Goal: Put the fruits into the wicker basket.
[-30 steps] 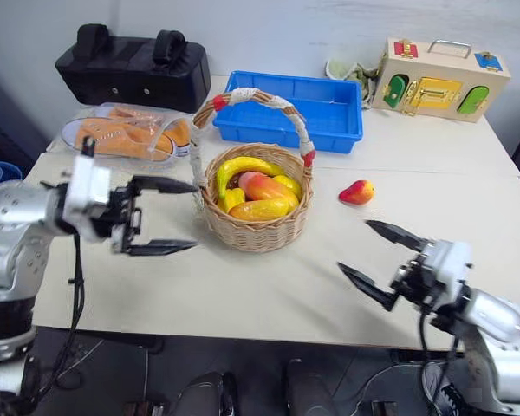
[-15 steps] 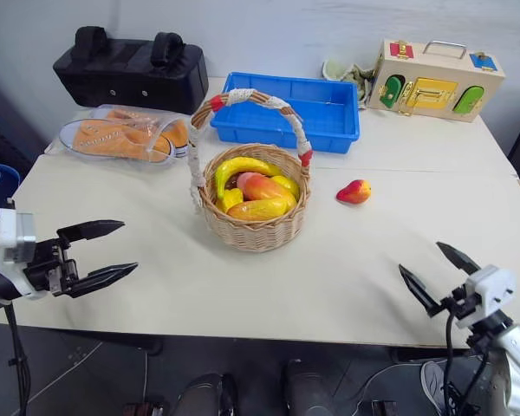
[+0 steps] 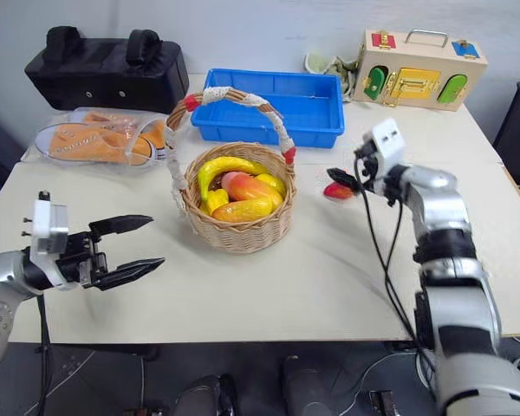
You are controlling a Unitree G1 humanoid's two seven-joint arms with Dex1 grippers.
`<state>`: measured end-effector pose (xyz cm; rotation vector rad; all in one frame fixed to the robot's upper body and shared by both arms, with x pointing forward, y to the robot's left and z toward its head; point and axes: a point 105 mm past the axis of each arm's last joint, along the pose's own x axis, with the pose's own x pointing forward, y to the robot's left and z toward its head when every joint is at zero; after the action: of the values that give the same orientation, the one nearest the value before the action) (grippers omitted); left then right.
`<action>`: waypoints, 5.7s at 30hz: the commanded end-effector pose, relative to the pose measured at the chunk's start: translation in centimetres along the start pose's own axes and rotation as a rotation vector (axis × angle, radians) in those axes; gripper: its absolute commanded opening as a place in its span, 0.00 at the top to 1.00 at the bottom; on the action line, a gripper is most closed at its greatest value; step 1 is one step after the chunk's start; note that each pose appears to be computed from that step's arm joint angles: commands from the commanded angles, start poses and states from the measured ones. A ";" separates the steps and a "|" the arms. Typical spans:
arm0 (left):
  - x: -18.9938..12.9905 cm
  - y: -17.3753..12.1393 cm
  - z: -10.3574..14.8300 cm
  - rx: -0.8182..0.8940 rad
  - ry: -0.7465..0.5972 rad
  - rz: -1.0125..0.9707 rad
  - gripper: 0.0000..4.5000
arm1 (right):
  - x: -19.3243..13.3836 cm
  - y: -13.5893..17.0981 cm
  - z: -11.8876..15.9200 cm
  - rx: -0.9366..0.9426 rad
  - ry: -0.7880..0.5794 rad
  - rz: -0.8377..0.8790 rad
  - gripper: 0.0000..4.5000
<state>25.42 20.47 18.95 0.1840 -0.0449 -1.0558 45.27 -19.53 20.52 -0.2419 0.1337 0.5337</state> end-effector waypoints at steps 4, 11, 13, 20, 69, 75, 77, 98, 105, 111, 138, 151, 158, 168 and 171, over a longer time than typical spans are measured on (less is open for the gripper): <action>0.5 -0.4 0.8 0.042 -0.023 0.002 0.01 | 0.3 -0.2 -3.0 0.085 0.192 0.005 0.00; 0.4 -0.4 1.0 0.050 -0.028 0.021 0.00 | -0.3 0.0 -4.3 0.184 0.237 0.049 0.14; 0.4 -0.4 1.0 0.050 -0.029 0.021 0.00 | -0.4 -0.4 -3.9 0.166 0.196 0.036 0.28; 0.4 -0.3 0.8 0.048 -0.025 0.006 0.00 | -1.9 -0.3 -3.4 0.185 0.120 0.150 0.78; 0.9 -0.2 1.4 0.072 -0.055 -0.010 0.00 | 1.7 2.1 0.4 -0.337 0.041 0.135 0.54; -0.1 -0.7 1.7 0.087 -0.051 -0.002 0.00 | -3.5 3.9 4.4 -0.373 -0.162 0.433 0.54; -0.3 -1.0 1.8 0.107 -0.055 0.000 0.00 | -6.9 6.3 3.8 -0.442 -0.115 0.603 0.54; -0.5 -1.6 2.0 0.028 -0.096 0.029 0.00 | -0.1 21.9 10.5 -0.369 -0.367 0.565 0.46; -0.4 -1.7 2.1 0.018 -0.099 0.024 0.00 | -2.0 20.8 10.6 -0.362 -0.416 0.632 0.01; -0.6 -1.4 2.1 0.008 -0.100 0.023 0.00 | -6.3 18.9 9.1 -0.330 -0.508 0.665 0.01; -0.3 -0.9 3.2 -0.003 -0.077 -0.084 0.00 | -4.7 5.6 4.4 -0.302 -0.324 0.696 0.01; 0.2 -2.2 3.8 -0.025 -0.072 -0.108 0.00 | -1.2 10.7 8.2 -0.347 -0.323 0.887 0.01; 0.1 -2.5 3.9 -0.028 -0.069 -0.101 0.00 | -0.3 13.1 8.6 -0.332 -0.320 0.976 0.14; -0.2 -2.4 4.0 -0.018 -0.067 -0.077 0.00 | 0.1 13.8 7.9 -0.334 -0.304 0.989 0.89; -0.1 -2.4 3.9 -0.016 -0.073 -0.074 0.00 | -0.3 13.1 8.1 -0.319 -0.324 0.974 0.95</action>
<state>23.29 19.27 21.51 0.1015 -0.0498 -1.1252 39.33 -6.08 24.44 -0.3982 -0.1099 1.5201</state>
